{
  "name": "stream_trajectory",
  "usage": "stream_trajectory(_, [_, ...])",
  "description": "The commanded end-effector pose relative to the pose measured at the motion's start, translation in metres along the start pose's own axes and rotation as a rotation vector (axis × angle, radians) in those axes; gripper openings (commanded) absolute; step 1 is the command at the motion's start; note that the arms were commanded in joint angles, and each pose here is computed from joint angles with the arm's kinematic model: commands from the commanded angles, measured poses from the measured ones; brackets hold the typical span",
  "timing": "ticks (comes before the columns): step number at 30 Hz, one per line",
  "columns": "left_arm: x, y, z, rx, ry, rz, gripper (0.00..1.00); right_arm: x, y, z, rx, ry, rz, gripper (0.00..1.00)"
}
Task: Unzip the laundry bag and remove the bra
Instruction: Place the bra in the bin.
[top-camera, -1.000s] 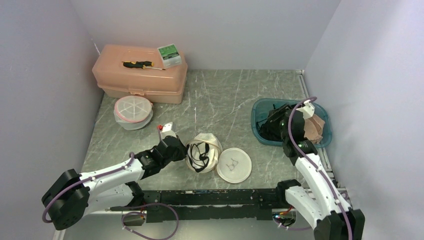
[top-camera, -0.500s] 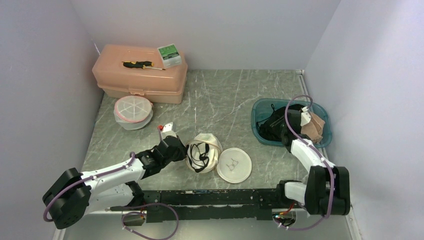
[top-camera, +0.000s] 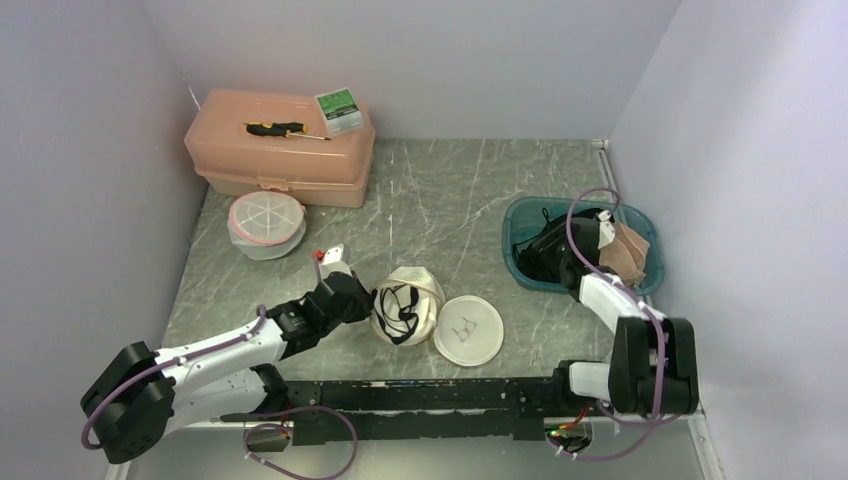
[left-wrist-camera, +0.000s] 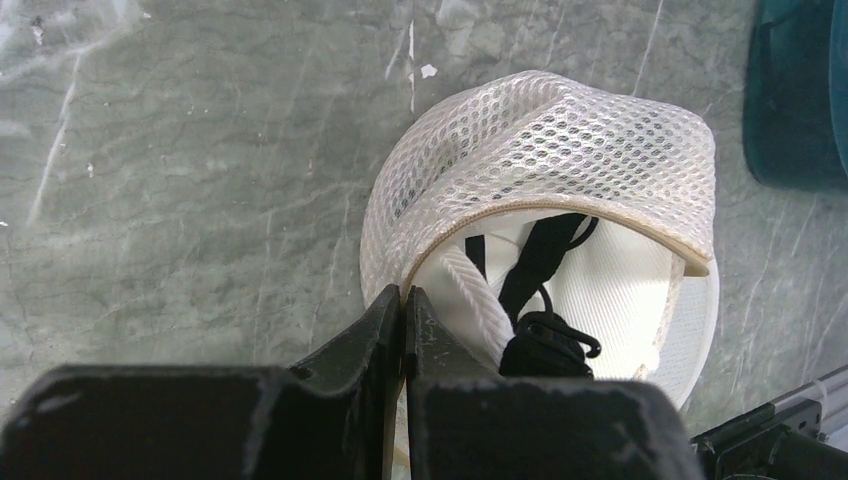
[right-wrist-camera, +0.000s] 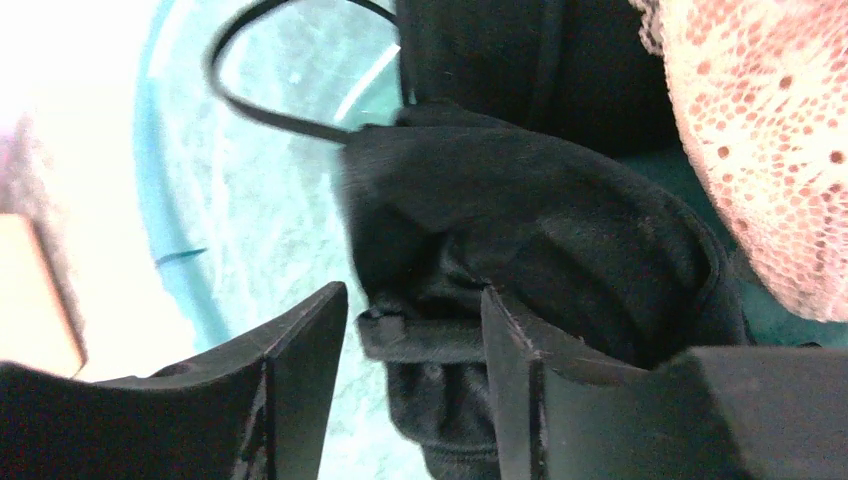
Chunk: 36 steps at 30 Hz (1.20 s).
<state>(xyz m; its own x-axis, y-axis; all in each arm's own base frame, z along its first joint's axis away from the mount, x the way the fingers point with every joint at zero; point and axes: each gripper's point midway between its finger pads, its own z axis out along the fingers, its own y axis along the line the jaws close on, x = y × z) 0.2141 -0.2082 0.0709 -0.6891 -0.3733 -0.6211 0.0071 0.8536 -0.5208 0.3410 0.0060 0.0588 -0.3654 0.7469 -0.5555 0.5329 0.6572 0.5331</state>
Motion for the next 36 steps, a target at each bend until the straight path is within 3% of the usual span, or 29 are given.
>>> stream_trajectory(1, [-0.007,-0.004,-0.006,0.000,-0.013,0.001,0.10,-0.041,0.033,-0.036,-0.101,-0.145,-0.032,0.58])
stream_trajectory(8, [-0.013,-0.003,-0.011,-0.020,-0.017,0.019,0.10,-0.042,0.123,-0.141,-0.346,-0.265,-0.206,0.60])
stream_trajectory(11, [-0.013,0.002,-0.013,-0.037,-0.019,0.019,0.10,0.000,0.162,-0.179,-0.577,-0.130,-0.299,0.59])
stream_trajectory(15, [-0.013,0.009,-0.015,-0.055,-0.032,0.009,0.10,0.082,0.189,-0.218,-0.894,0.162,-0.427,0.59])
stream_trajectory(19, [-0.014,0.011,-0.016,-0.072,-0.035,0.012,0.09,0.161,0.181,-0.233,-0.966,0.423,-0.542,0.61])
stream_trajectory(24, [-0.009,0.016,-0.012,-0.105,-0.014,0.013,0.07,0.224,0.169,-0.237,-0.974,0.562,-0.597,0.62])
stream_trajectory(28, [-0.005,0.016,-0.011,-0.107,0.001,-0.008,0.06,0.253,0.163,-0.233,-0.945,0.579,-0.673,0.62])
stream_trajectory(36, [-0.015,-0.003,-0.015,-0.056,-0.001,-0.016,0.06,0.284,0.165,-0.244,-0.979,0.448,-0.924,0.63])
